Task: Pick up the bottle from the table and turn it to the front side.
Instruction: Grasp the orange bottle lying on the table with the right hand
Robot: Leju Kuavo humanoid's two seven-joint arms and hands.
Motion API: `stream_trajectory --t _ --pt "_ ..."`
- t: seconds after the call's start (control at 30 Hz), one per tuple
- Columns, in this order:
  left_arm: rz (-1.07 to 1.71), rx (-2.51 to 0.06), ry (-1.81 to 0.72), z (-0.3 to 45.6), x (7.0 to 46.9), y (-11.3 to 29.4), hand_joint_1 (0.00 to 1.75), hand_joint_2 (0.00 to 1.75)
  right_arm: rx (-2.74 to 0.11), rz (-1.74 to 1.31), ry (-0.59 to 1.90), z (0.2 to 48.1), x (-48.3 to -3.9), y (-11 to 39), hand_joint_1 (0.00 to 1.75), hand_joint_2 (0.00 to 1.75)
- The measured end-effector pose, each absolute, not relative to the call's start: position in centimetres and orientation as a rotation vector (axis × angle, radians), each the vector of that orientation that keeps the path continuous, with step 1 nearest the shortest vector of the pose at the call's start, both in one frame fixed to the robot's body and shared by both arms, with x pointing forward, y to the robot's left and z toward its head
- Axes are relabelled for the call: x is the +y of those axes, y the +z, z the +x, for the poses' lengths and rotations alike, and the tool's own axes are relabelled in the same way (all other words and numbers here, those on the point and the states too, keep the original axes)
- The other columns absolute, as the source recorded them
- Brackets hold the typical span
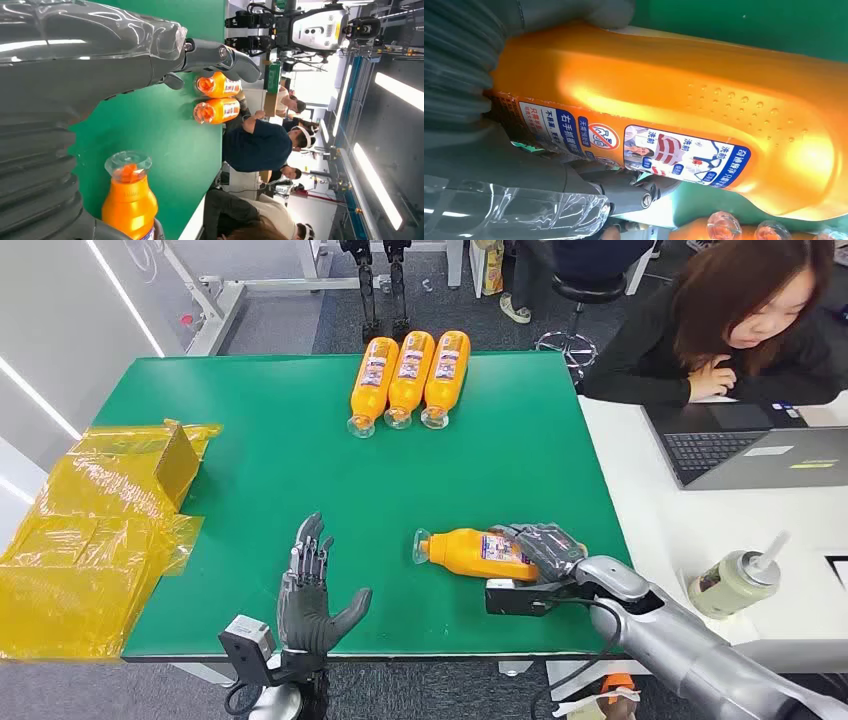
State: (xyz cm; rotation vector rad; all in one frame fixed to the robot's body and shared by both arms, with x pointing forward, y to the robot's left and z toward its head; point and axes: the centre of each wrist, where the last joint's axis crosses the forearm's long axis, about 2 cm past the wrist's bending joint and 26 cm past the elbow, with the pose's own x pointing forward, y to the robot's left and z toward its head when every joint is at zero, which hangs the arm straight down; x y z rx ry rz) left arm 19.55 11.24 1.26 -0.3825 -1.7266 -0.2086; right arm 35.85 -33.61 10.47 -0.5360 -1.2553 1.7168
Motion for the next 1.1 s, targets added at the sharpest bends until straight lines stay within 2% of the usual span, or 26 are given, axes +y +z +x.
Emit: stream_trajectory --t 0.27,0.63,0.83,1.1 --pt "-0.356 -1.733 -0.217 19.5 11.3 1.2 0.0 1.75 -1.378 -0.579 1.703 34.6 -33.1 10.2 1.75 1.75" --pt "-0.267 -1.76 -0.29 20.2 11.5 1.3 0.0 1.75 -1.741 -0.652 1.583 31.1 -27.8 12.9 1.75 1.75" --pt "-0.201 -1.751 -0.309 21.9 12.4 1.0 0.0 1.75 -1.813 -0.596 1.55 30.6 -25.3 12.8 1.75 1.75" --pt "-0.257 -1.715 -0.291 22.6 13.0 0.7 0.0 1.75 -1.832 -0.565 1.524 30.6 -23.7 12.5 1.75 1.75"
